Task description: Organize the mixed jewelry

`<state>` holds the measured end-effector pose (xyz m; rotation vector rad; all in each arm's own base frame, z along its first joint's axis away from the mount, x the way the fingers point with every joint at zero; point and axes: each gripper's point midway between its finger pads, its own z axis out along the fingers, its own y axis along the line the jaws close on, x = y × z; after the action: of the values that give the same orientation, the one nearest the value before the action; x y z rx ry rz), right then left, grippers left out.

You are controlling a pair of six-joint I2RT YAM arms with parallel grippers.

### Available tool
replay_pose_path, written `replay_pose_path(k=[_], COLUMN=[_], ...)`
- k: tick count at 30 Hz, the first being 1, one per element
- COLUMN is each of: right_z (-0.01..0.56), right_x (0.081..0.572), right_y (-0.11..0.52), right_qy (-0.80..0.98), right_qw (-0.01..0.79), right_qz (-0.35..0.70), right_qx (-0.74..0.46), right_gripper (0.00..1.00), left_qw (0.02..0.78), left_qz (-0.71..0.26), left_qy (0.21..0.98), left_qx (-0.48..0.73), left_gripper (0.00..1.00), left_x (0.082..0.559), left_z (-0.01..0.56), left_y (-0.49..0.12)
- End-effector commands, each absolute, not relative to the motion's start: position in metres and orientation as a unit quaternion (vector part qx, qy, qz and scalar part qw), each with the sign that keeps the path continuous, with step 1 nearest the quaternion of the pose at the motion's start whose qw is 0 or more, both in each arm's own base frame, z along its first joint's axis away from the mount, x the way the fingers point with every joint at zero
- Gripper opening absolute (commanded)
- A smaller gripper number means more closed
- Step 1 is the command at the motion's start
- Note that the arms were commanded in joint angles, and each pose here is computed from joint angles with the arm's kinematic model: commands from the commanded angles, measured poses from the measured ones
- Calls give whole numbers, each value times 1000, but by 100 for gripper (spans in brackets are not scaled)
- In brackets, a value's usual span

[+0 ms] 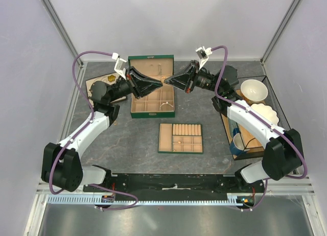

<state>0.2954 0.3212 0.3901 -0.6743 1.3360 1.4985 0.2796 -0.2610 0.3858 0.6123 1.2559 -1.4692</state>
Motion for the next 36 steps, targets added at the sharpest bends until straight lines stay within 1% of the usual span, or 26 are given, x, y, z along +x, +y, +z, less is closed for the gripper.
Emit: replay_pose_path(k=[1,11,20,31,36], right_z=[394,390,389,381,383], right_x=[295,294,292,291,291], right_y=[320,322,323,326,326], right_qy=[536,537,537,542,540], right_qw=[499,495,494,489,490], right_qz=[619,621,621,620,620], right_qx=[-282,-283,-286,-288,-288], right_gripper=[0,0,0,0,0], left_qw=[545,546,545,545,543], left_qz=[-619,-620,-622,-624,-624], left_qy=[503,501,500,497,499], left_qx=[258,257,257,258,257], left_gripper=[25,24,20,18,15], left_x=[277,277,277,276,276], left_z=[402,403,404,407,404], left_y=[-262,-262,-262,-262,-262])
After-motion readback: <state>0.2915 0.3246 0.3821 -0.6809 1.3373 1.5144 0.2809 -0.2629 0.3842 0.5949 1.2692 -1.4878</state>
